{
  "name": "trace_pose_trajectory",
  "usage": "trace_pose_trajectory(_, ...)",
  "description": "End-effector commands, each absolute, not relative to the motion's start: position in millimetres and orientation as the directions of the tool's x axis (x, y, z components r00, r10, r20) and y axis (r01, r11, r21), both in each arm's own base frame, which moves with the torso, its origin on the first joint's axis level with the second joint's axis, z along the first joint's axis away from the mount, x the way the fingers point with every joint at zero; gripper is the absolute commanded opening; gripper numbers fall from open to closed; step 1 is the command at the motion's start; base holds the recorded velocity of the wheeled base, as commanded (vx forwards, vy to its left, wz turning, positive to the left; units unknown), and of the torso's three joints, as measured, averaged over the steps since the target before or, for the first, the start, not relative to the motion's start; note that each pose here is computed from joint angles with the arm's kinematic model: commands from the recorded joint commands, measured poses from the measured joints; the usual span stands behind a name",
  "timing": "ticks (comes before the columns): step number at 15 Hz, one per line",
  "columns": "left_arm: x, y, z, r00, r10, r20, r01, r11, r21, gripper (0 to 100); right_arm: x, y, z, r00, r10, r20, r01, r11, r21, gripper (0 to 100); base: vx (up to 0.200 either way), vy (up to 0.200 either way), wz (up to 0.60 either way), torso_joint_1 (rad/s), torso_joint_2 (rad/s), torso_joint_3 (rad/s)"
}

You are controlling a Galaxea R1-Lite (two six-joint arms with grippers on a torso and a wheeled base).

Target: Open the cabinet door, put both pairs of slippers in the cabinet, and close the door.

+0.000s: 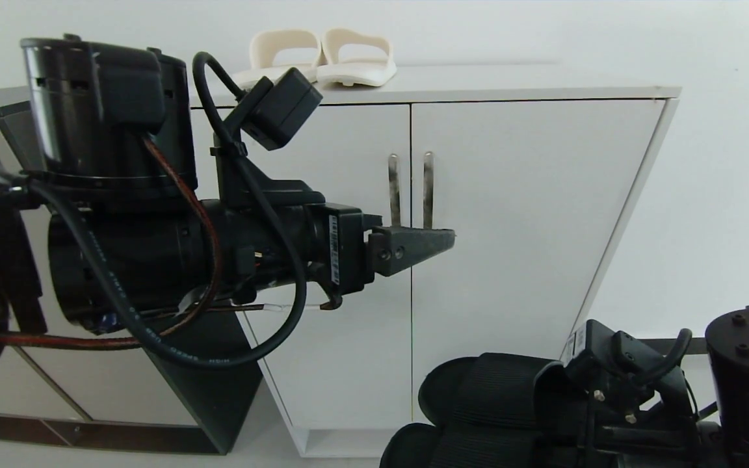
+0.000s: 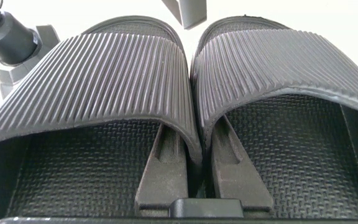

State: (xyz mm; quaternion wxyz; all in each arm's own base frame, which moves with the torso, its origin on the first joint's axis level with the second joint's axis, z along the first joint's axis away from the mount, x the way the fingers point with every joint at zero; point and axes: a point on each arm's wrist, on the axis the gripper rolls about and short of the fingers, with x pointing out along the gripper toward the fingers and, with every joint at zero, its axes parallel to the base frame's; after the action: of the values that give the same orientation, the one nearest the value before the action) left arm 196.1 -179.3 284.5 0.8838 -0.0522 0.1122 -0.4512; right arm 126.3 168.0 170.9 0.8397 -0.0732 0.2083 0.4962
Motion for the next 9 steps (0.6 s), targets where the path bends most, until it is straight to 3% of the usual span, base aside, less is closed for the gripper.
trace_pose_trajectory(1, 191, -177, 291, 0.559, -0.819, -0.129, 0.795, 0.574, -0.196, 100, 124, 168, 171, 0.413, 0.808, -0.421, -0.869, 0.487, 0.083, 0, 0.000, 0.000, 0.00, 0.000, 0.00, 0.000)
trace_pose_trajectory(4, 191, -179, 294, 0.519, -0.847, -0.116, 0.823, 0.532, -0.199, 100, 123, 167, 170, 0.411, 0.807, -0.423, -0.871, 0.485, 0.081, 0, 0.000, 0.000, 0.00, 0.000, 0.00, 0.000)
trace_pose_trajectory(9, 215, -179, 284, 0.430, -0.892, -0.140, 0.864, 0.451, -0.223, 100, 125, 170, 163, 0.405, 0.795, -0.451, -0.868, 0.490, 0.084, 0, 0.000, 0.000, 0.00, 0.000, 0.00, 0.000)
